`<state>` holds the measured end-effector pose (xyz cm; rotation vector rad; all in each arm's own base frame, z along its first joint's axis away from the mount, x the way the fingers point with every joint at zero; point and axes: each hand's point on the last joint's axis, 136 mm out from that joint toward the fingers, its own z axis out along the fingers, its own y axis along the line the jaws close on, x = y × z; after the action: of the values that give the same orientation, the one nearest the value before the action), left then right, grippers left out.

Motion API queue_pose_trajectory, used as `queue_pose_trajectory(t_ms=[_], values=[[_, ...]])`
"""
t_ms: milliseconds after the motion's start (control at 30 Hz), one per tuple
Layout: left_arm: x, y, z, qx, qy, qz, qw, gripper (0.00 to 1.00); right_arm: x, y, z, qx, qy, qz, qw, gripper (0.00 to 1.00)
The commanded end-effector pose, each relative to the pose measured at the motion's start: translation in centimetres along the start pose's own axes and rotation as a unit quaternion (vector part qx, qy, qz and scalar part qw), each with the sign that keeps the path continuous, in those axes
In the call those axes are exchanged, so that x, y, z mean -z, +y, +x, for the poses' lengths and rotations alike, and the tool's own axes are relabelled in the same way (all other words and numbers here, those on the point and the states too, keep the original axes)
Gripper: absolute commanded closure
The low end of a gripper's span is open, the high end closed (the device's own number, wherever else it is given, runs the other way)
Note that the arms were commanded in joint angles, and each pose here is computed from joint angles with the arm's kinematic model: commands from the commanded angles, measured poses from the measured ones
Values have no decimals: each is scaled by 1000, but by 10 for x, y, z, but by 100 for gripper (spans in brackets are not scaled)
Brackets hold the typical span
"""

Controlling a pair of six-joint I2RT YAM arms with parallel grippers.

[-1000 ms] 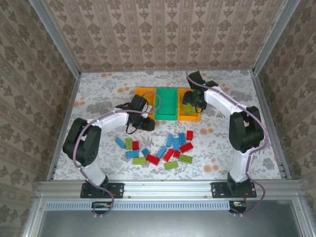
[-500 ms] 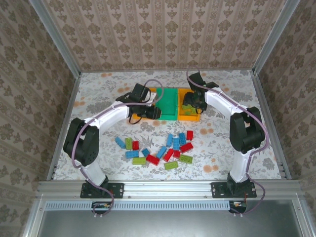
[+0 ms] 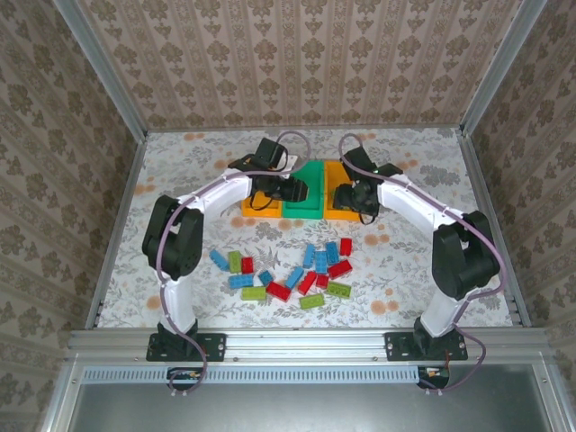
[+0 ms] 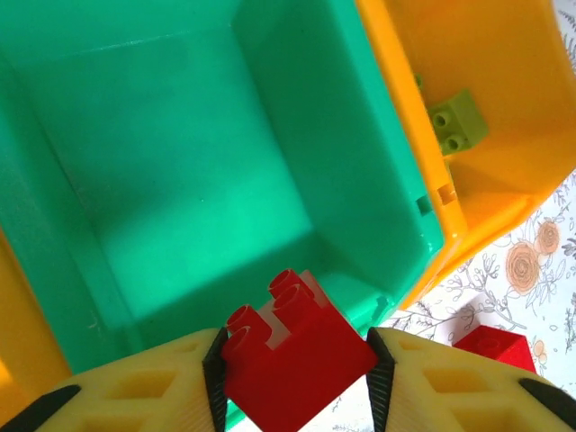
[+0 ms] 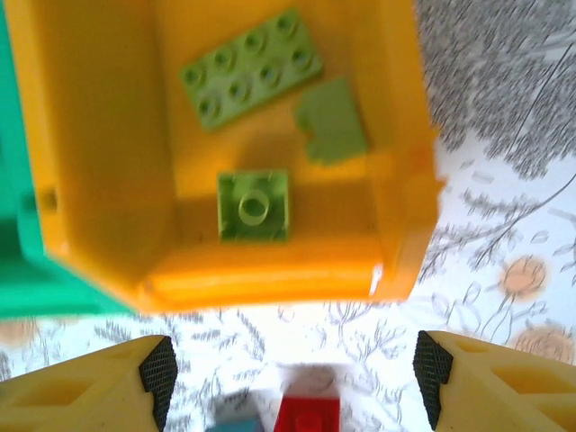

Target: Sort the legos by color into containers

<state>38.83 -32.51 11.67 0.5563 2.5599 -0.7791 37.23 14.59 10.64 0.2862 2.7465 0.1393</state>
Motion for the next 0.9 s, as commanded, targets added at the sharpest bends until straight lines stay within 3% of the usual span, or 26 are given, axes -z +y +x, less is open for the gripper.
queue_pose_trajectory(t_ms=[0,400,867], values=[[2,-4,-12,11,-11,4,1000,51,2,-2,41,32,44,26,998,27],[15,-17,-9,4,-28,25,999,33,-19,-9,95,5,95,62,994,36],[24,-14,7,2,-28,19,999,31,-43,-19,105,22,108,88,990,54]])
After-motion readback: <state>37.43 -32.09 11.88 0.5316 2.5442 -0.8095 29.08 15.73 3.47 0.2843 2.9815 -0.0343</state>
